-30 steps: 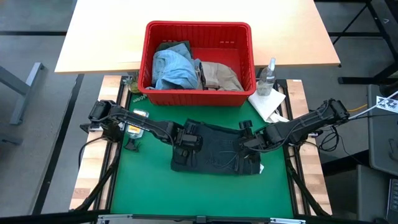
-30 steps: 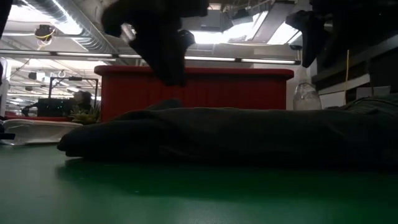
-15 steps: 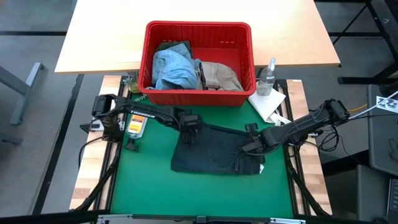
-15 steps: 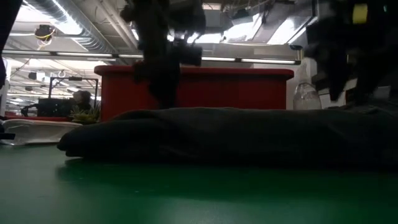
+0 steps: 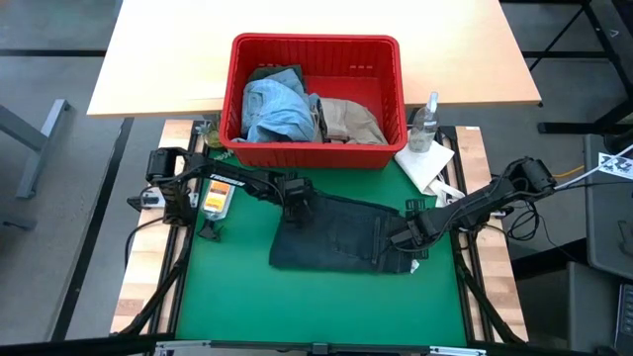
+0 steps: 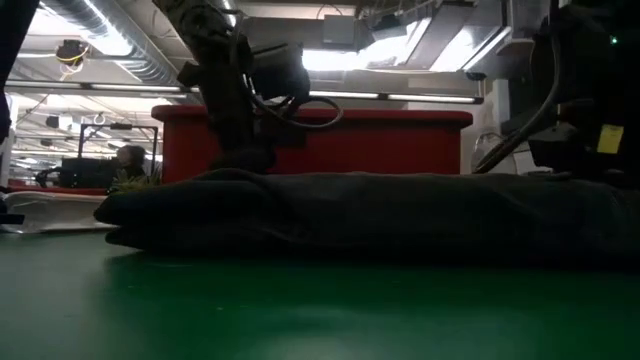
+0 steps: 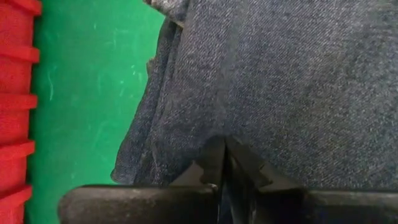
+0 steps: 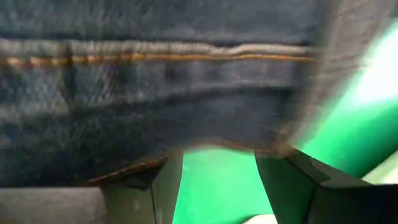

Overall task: Fold laundry
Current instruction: Fold the dark blue jeans, then move the dark blue jeans to the top center of the table

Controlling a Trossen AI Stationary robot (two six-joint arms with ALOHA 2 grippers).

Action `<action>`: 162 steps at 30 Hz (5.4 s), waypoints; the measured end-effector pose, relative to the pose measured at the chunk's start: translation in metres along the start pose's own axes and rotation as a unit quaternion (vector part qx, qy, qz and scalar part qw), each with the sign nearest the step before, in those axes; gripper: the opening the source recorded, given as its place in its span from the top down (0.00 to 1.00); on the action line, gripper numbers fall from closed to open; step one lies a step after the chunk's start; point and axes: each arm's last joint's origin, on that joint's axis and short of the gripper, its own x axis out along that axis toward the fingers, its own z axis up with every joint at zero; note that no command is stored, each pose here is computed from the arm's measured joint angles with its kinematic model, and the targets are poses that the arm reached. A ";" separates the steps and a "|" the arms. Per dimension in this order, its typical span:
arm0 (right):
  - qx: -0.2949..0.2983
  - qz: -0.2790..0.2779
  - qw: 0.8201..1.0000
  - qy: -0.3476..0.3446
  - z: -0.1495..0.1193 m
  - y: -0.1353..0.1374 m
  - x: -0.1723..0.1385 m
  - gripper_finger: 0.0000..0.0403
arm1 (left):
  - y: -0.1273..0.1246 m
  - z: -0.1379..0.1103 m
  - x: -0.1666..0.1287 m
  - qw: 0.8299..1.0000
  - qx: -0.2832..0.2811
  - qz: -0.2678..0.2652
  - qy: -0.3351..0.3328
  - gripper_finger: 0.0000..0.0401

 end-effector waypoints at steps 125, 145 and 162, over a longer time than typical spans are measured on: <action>-0.059 -0.029 0.993 -0.095 0.059 0.080 -0.040 0.50 | -0.147 -0.058 -0.044 0.991 0.115 -0.067 -0.023 1.00; -0.031 -0.030 0.999 0.032 0.050 0.064 -0.034 0.50 | -0.151 -0.036 -0.064 0.983 0.174 -0.038 -0.039 1.00; -0.051 -0.171 0.984 0.024 0.063 0.039 -0.098 0.50 | -0.135 0.011 -0.103 0.972 0.223 -0.023 -0.066 1.00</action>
